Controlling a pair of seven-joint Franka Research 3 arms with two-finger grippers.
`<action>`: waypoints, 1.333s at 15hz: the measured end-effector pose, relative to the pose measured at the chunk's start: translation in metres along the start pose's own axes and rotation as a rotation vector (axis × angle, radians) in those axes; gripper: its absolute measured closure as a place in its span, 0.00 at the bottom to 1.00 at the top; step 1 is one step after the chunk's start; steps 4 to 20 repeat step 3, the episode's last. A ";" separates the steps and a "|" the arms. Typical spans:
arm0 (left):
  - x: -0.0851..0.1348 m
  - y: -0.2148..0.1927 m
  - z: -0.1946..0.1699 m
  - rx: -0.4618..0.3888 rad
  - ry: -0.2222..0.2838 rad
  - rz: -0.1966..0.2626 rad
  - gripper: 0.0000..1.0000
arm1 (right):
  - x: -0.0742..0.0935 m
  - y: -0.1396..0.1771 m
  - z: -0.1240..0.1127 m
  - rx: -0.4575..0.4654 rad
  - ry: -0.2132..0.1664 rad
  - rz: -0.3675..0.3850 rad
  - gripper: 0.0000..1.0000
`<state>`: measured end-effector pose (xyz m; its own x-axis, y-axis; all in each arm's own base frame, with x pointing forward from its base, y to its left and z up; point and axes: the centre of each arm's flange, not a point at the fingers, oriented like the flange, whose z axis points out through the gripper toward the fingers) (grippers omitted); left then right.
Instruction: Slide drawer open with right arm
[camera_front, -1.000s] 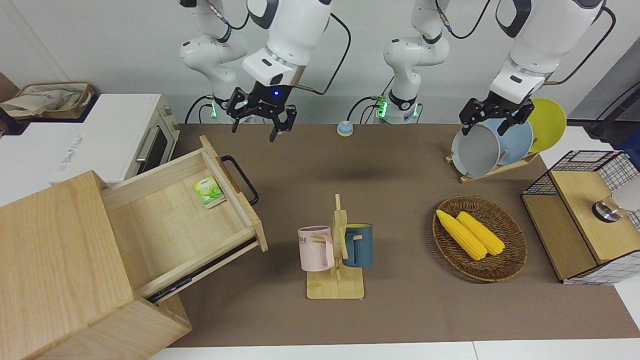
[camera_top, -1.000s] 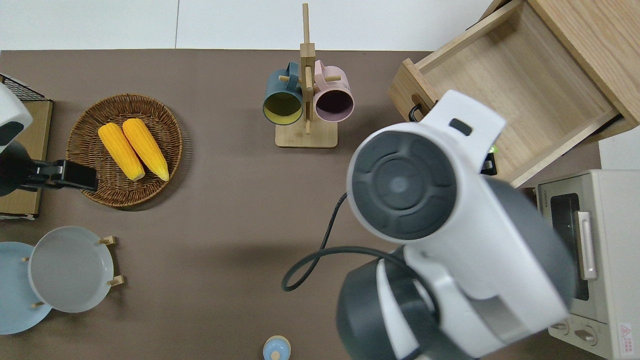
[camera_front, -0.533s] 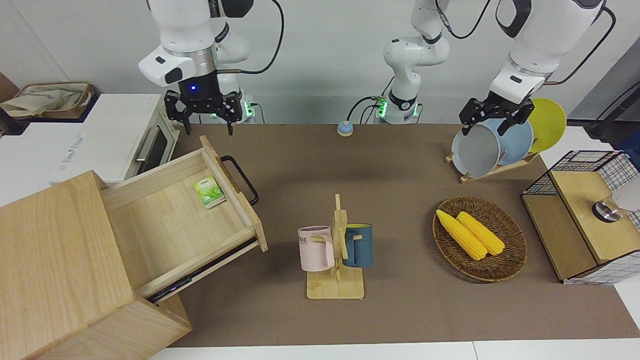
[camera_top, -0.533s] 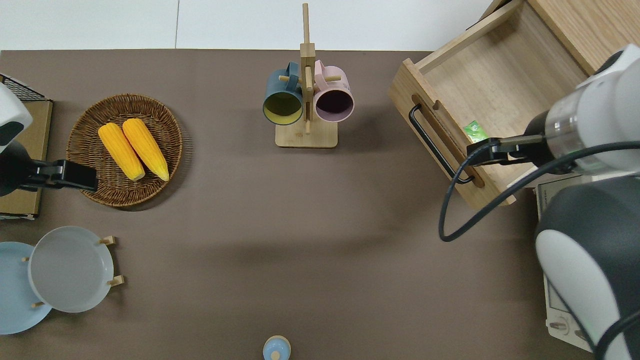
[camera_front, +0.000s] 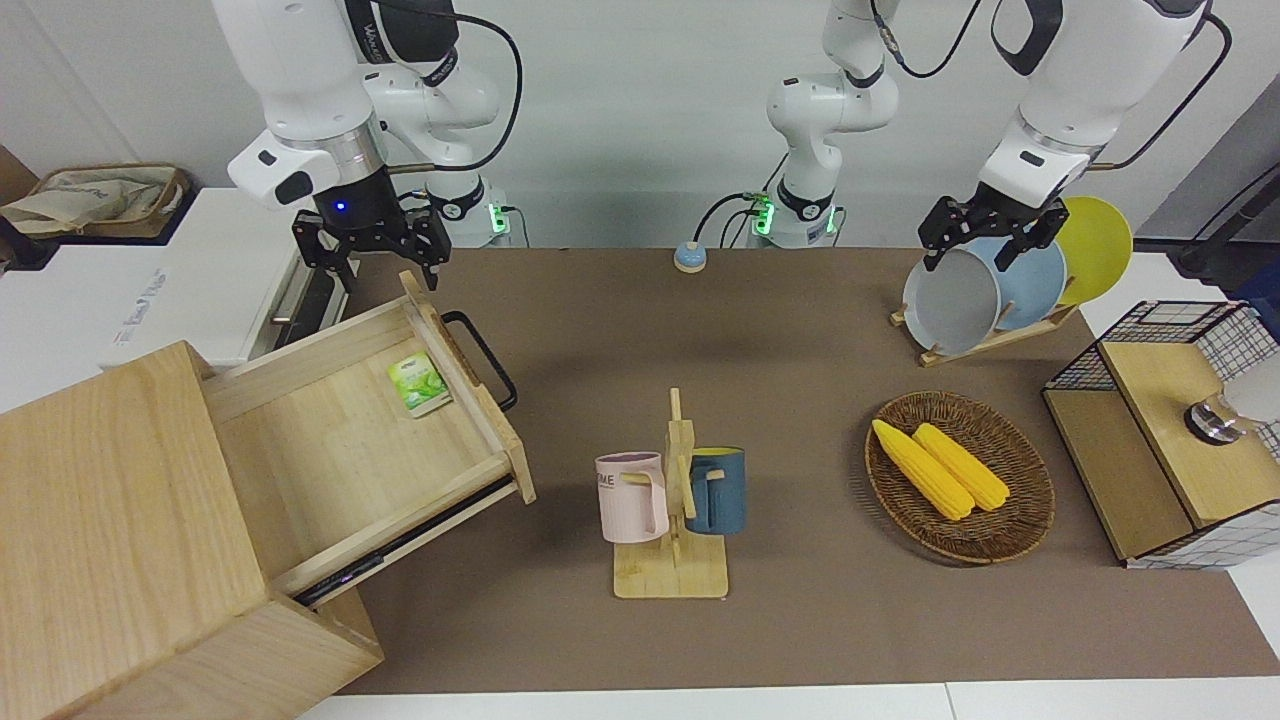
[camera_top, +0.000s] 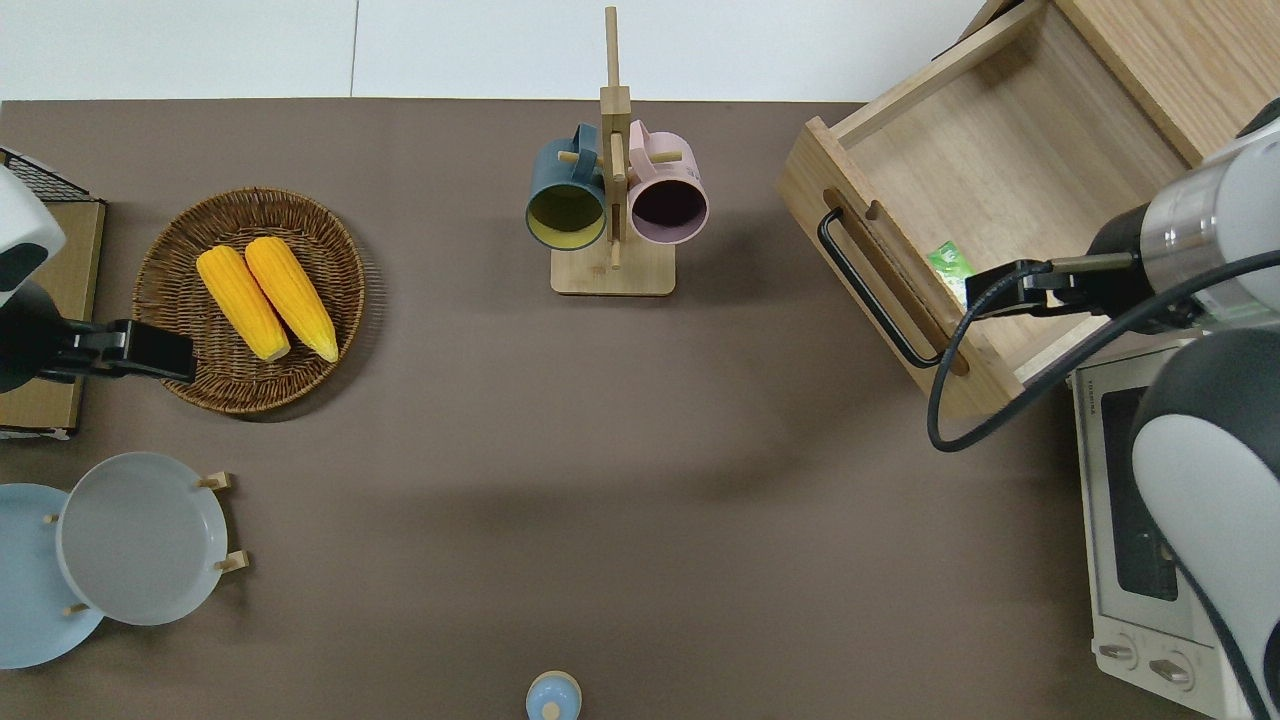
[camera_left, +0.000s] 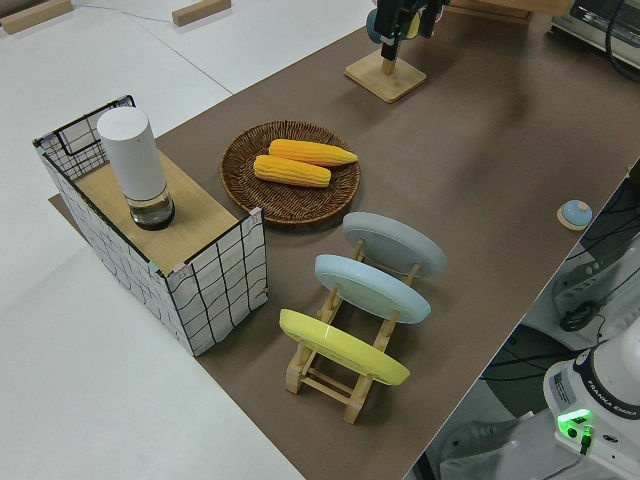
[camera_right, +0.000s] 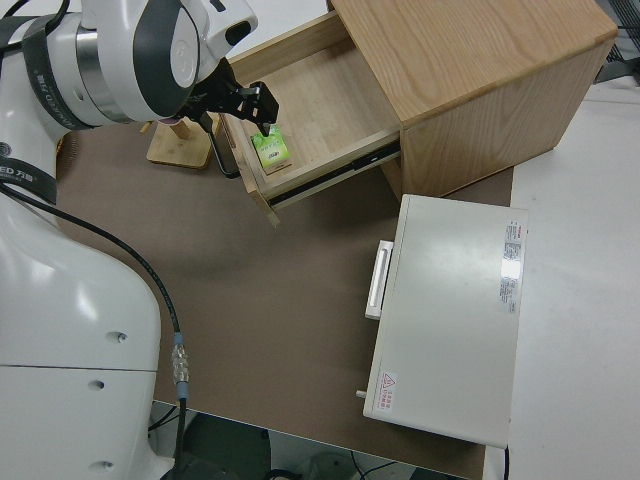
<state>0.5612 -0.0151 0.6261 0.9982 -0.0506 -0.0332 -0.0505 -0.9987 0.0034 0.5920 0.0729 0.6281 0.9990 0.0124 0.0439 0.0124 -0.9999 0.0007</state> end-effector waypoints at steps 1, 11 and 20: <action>0.000 0.000 0.000 0.000 0.000 0.000 0.00 | 0.001 0.004 0.003 -0.001 -0.006 0.001 0.01; 0.000 0.000 0.000 0.000 0.000 0.000 0.00 | 0.003 0.011 0.009 -0.001 -0.015 0.006 0.01; 0.000 0.000 0.000 0.000 0.000 0.000 0.00 | 0.003 0.011 0.009 -0.001 -0.015 0.006 0.01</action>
